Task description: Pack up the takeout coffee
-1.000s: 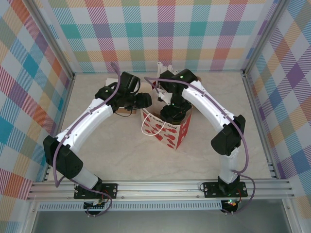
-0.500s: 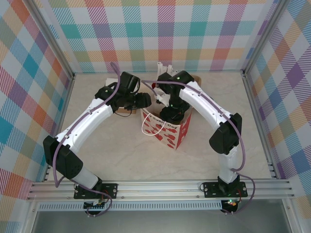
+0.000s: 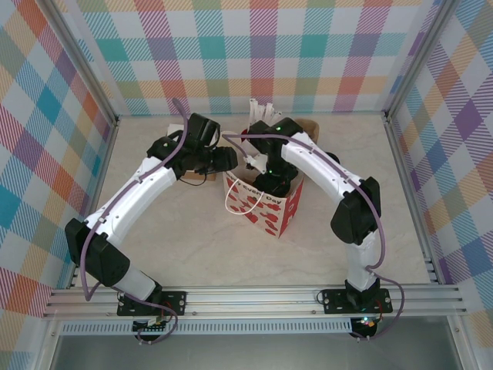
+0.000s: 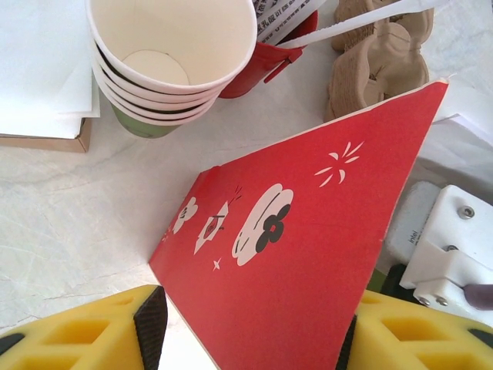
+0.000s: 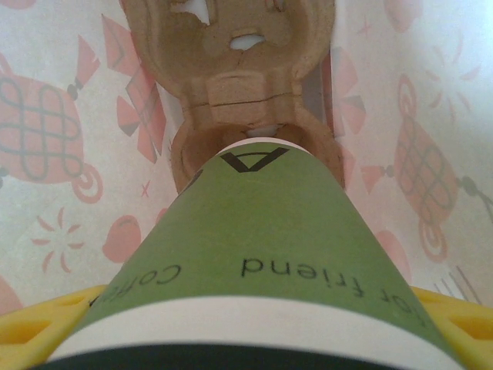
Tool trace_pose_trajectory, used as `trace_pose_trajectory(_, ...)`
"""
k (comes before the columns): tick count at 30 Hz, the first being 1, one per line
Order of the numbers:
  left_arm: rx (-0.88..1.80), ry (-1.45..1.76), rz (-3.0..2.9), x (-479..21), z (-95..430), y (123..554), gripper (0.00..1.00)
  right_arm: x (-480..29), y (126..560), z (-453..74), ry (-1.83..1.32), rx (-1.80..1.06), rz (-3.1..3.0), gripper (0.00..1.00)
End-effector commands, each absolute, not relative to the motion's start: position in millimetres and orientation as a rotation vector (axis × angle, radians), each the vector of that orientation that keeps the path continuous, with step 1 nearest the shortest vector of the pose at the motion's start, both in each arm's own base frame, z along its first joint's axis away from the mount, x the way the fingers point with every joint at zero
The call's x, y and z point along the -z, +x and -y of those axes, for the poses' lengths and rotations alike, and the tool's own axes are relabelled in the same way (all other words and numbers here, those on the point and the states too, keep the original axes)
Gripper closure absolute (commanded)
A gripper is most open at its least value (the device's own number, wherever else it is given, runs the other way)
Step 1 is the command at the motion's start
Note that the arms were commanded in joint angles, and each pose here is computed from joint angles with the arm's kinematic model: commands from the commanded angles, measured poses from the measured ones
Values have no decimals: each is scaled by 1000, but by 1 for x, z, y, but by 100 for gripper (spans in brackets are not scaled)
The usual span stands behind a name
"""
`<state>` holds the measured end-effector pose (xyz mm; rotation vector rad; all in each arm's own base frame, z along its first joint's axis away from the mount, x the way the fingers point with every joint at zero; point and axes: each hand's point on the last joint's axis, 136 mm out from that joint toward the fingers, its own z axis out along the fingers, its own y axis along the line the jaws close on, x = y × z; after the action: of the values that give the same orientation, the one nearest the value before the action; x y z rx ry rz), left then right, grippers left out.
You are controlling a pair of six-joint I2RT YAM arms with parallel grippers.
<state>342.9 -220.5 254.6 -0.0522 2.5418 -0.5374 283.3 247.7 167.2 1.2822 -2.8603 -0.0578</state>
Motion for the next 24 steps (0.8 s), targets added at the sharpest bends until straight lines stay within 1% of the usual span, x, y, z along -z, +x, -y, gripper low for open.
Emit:
trace_pose_trajectory(1,539,-28,-2517,-268,219,336,43,-158,282,-253,1308,77,2832,26)
trace_pose_trajectory(24,530,-35,-2531,-262,219,336,43,-123,277,-259,1290,132,2796,26)
